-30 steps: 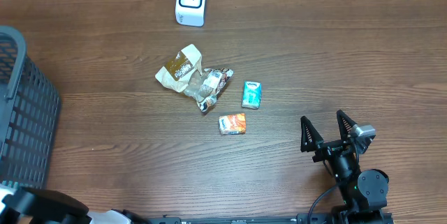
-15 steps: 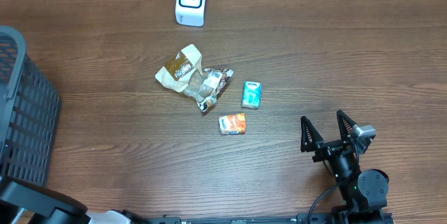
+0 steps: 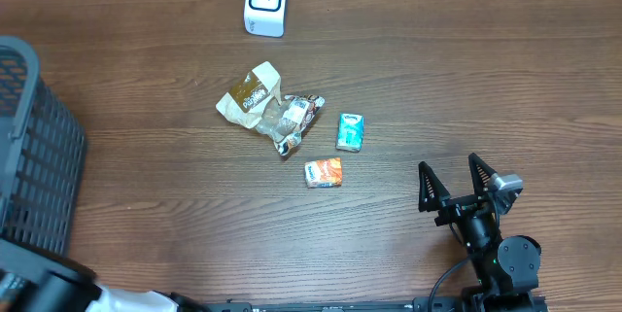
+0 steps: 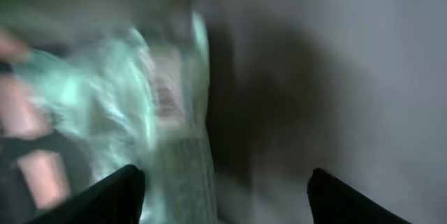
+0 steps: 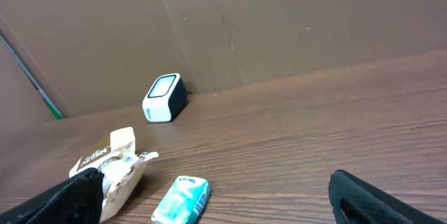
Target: Scan the item barcode
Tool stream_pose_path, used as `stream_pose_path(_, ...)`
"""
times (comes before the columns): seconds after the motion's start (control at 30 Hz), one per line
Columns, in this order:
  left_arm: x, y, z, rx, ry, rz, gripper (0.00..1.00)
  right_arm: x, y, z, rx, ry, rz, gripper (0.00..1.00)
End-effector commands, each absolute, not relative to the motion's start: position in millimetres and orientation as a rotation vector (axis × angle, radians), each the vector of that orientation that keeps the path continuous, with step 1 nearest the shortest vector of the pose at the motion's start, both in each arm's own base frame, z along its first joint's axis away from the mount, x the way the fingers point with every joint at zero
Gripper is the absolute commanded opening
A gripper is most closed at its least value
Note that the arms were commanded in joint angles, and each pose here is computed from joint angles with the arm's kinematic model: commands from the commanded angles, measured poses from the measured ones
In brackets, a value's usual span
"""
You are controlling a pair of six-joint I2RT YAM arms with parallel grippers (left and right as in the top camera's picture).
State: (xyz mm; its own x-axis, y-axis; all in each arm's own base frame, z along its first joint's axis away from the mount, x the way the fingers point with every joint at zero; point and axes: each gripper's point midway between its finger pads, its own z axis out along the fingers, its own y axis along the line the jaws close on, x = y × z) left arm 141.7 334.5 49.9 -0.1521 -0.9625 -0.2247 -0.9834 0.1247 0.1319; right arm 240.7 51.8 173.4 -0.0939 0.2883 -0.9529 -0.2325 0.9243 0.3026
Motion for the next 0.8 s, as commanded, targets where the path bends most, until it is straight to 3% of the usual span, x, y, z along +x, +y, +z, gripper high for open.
stream_pose_path(0.0, 149.0, 334.6, 54.2, -1.984, 2.323, 0.318, 0.76, 241.3, 48.9, 171.7, 0.055, 1.602, 0.425, 1.00)
stream_pose_path(0.23, 167.6, 347.1, 100.8, -1.945, 2.283, 0.252, 0.79, 241.3, 48.9, 171.7, 0.055, 1.602, 0.425, 1.00)
stream_pose_path(0.77, 130.6, 331.4, 54.6, -2.030, 2.373, 0.417, 0.85, 241.3, 48.9, 171.7, 0.055, 1.602, 0.425, 1.00)
